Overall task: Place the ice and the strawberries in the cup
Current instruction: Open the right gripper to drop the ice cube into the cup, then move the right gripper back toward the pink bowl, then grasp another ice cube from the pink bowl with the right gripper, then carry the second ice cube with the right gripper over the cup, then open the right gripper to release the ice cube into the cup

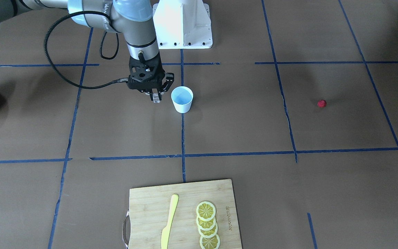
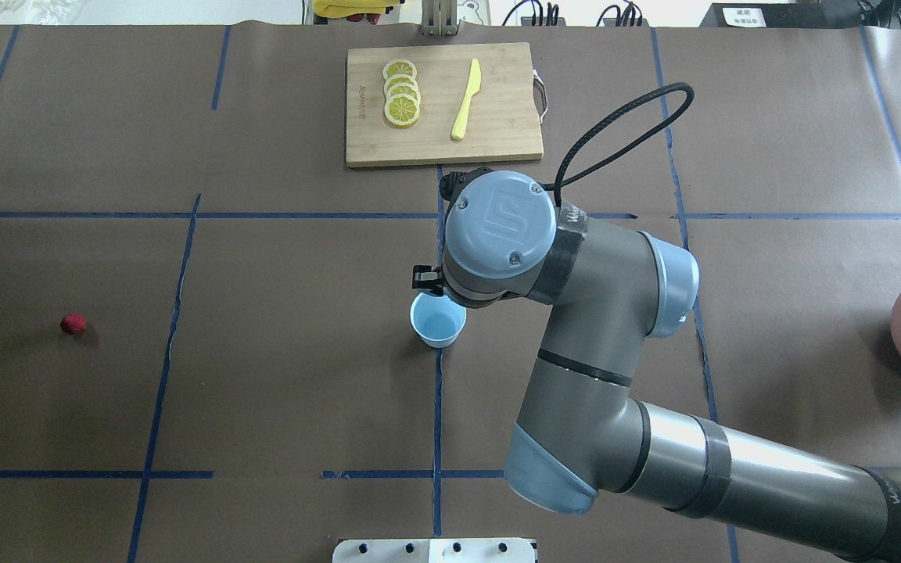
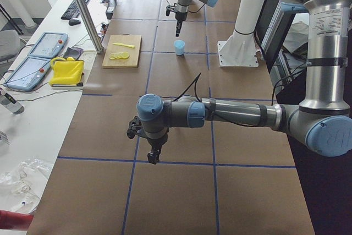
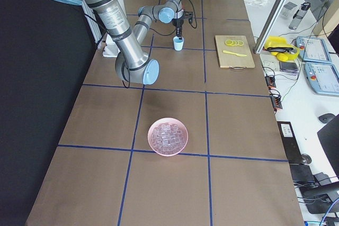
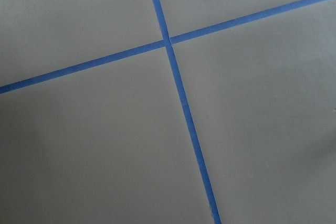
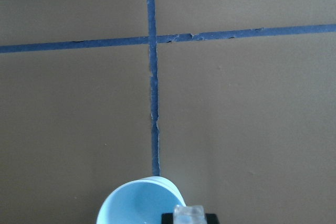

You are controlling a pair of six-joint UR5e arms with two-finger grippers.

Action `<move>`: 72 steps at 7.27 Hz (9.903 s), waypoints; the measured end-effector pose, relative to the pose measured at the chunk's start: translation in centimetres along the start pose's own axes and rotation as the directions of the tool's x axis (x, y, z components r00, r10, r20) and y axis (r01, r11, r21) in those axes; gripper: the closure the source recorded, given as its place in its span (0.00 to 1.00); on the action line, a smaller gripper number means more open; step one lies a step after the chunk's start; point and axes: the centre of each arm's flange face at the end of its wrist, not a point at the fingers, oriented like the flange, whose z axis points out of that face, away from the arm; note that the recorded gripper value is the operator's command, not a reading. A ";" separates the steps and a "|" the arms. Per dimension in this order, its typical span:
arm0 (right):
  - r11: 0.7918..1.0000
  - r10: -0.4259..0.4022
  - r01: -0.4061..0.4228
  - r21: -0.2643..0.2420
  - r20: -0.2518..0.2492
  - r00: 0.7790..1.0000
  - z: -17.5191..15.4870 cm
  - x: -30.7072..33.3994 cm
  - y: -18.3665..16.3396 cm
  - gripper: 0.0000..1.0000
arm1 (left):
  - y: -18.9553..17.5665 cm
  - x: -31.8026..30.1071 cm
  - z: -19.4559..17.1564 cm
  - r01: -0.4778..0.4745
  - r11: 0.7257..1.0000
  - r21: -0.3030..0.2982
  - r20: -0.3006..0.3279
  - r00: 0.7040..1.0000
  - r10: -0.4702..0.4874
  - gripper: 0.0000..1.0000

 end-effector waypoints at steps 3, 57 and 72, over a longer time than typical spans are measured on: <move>1.000 0.009 -0.009 -0.005 -0.015 1.000 1.3 -2.0 1.2 0.07 | 0.1 0.0 0.0 0.001 1.000 -0.001 0.000 1.000 -0.001 0.00; 0.986 -0.115 0.125 -0.113 0.090 0.989 -7.9 46.8 -6.4 1.00 | -0.1 0.5 0.8 -0.013 1.000 -0.016 -0.005 1.000 0.013 0.00; 0.985 0.150 -0.155 -0.071 -0.080 0.985 2.4 -4.3 0.0 0.65 | -0.2 0.9 1.4 -0.022 0.999 -0.029 -0.009 1.000 0.022 0.00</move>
